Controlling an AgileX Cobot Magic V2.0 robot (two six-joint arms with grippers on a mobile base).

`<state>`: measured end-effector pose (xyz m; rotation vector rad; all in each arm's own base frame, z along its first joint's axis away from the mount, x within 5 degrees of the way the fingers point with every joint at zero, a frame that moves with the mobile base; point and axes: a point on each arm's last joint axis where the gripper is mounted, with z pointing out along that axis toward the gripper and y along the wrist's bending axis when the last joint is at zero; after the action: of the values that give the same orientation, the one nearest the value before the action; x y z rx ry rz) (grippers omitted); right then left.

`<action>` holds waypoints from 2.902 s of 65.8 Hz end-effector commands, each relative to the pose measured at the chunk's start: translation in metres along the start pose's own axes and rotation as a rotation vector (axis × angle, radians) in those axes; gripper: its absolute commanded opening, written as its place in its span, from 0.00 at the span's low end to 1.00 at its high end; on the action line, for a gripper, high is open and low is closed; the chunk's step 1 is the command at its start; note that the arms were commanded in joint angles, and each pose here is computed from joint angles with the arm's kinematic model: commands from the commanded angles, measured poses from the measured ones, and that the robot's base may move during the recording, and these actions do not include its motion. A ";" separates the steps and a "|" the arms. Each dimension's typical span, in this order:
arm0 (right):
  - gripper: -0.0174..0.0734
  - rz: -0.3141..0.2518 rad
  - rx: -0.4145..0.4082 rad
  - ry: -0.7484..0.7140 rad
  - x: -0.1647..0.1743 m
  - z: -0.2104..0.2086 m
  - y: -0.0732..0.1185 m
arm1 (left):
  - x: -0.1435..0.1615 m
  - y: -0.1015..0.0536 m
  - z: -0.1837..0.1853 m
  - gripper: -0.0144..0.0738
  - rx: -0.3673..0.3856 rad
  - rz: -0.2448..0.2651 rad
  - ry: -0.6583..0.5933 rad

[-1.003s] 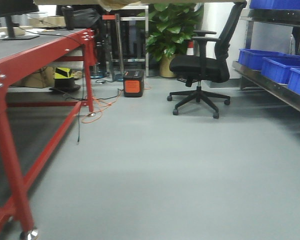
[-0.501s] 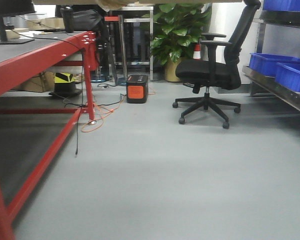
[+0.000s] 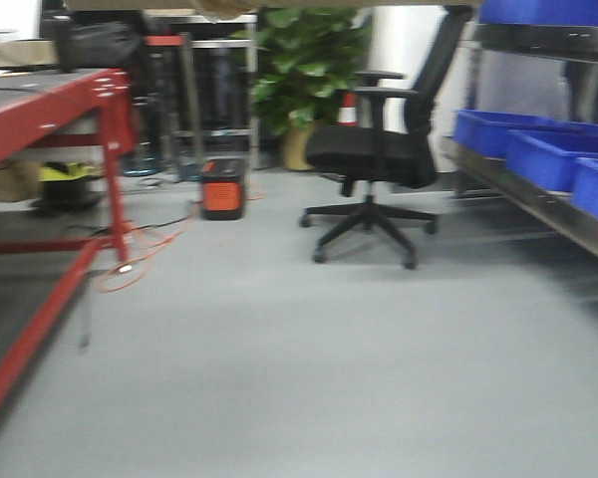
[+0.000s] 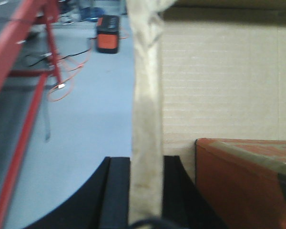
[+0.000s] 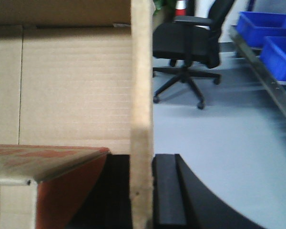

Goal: Stack two boxes on right shelf middle
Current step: 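Drive the base to the steel shelf holding the boxes aloft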

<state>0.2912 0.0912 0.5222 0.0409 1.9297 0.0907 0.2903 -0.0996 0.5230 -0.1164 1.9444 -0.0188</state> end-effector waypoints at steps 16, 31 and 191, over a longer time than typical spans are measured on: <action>0.02 -0.014 -0.001 -0.105 -0.013 -0.012 -0.004 | -0.010 0.007 -0.010 0.04 -0.016 0.007 -0.070; 0.02 -0.014 -0.002 -0.107 -0.013 -0.012 -0.004 | -0.010 0.007 -0.010 0.04 -0.016 0.007 -0.070; 0.02 -0.014 -0.002 -0.107 -0.013 -0.012 -0.004 | -0.011 0.008 -0.010 0.04 -0.029 0.016 -0.078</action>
<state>0.2918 0.0919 0.5239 0.0354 1.9105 0.0990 0.2907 -0.0990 0.5239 -0.1140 1.9337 -0.0075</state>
